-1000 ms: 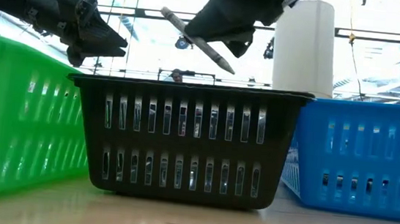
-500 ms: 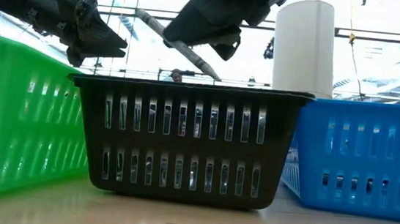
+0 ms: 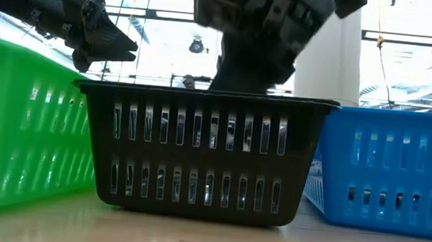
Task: Sort crayons
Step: Put the white crayon into the black bin, then put the pink crayon into the right blue bin
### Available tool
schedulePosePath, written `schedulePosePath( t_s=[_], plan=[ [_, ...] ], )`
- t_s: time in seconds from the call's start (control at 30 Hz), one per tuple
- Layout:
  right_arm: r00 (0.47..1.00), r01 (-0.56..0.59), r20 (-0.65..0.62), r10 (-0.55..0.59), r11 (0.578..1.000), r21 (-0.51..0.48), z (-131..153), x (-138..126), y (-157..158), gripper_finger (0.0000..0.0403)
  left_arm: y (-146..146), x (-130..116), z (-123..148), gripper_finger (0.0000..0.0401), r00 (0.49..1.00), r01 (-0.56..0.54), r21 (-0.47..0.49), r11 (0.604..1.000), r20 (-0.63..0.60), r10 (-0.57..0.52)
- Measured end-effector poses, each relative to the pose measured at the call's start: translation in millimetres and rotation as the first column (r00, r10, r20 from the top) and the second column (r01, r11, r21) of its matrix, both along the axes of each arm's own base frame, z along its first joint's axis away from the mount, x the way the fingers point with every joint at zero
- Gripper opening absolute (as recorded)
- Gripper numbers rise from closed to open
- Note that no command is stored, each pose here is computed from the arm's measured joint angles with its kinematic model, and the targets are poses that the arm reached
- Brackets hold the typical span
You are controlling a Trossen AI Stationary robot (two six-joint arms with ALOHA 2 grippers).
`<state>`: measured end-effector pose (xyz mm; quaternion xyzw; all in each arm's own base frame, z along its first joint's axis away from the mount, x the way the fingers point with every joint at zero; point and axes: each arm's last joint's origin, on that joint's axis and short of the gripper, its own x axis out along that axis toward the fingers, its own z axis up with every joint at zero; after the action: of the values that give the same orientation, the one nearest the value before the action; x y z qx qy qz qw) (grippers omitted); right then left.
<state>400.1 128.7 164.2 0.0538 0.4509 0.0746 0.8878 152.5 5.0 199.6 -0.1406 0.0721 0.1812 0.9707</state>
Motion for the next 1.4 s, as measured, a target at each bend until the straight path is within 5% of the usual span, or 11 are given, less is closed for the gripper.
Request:
schedulePosePath(
  t_s=[0.57, 0.97, 1.4],
  plan=[
    [0.992, 0.039, -0.123, -0.037, 0.999, 0.016, -20, 0, -13, 0.0042, 0, 0, 0, 0.0157, 1.000, 0.000, 0.000, 1.000, -0.001, 0.000],
    [0.992, 0.034, -0.120, -0.030, 0.999, 0.027, -19, 1, -13, 0.0085, 0, 0, 0, 0.0157, 1.000, 0.000, 0.000, 1.000, -0.002, 0.000],
    [0.994, 0.038, -0.107, -0.031, 0.998, 0.058, 5, -5, -22, 0.0105, 0, 0, 0, 0.0157, 1.000, 0.000, 0.000, 1.000, -0.001, 0.000]
  ],
)
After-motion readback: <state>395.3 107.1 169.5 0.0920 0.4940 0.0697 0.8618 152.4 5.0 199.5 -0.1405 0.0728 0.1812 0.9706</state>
